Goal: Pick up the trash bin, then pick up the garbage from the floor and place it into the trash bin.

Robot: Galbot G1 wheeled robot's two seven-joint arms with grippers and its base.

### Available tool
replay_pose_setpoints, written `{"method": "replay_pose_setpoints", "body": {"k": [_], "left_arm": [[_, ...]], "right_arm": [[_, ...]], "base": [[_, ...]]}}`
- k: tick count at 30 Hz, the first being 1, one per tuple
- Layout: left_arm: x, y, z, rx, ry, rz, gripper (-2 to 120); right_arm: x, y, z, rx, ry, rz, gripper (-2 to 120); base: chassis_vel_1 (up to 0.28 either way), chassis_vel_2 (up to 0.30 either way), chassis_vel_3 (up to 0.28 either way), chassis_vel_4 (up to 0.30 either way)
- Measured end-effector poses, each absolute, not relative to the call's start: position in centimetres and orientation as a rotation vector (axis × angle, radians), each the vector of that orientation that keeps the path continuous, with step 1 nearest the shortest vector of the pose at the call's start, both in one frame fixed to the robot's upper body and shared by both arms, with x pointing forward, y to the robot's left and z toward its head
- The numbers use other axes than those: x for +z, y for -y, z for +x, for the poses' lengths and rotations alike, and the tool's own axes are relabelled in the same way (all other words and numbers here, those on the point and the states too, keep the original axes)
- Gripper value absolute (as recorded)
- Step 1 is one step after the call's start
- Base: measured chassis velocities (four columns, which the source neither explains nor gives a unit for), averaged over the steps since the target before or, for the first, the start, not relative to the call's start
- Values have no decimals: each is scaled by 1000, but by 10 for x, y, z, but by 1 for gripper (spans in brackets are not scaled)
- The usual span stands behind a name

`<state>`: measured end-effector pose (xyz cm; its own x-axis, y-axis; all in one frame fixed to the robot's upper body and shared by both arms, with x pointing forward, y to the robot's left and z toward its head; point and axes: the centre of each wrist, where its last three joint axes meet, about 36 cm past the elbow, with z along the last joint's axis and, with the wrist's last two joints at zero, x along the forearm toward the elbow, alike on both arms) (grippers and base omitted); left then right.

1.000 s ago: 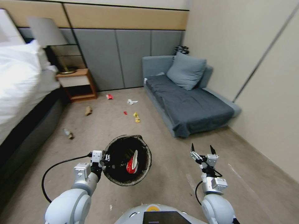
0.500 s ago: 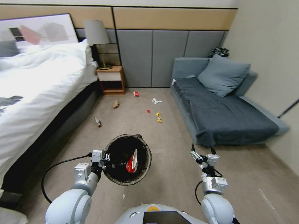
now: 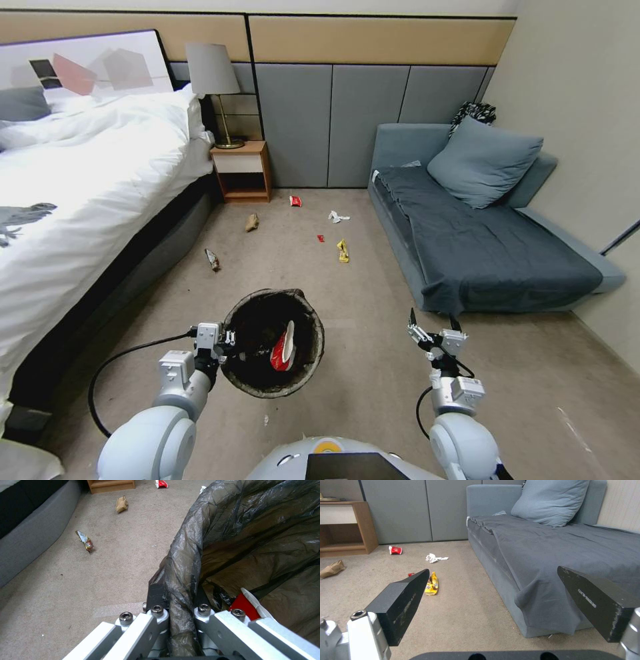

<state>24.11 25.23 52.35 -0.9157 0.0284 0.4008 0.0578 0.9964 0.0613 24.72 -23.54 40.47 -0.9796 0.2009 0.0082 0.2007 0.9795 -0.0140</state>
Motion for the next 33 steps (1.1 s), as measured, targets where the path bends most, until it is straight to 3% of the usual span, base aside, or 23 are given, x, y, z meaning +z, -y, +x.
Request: {"method": "replay_pose_setpoints", "body": {"k": [11, 33], "left_arm": [[523, -252, 240, -106, 2725, -58, 1], [523, -253, 240, -110, 2726, -57, 1]], "right_arm": [[406, 234, 246, 15, 3119, -319, 100], [408, 230, 246, 10, 3126, -314, 100]], "base": [[-155, 155, 159, -133], [-281, 271, 280, -273]]}}
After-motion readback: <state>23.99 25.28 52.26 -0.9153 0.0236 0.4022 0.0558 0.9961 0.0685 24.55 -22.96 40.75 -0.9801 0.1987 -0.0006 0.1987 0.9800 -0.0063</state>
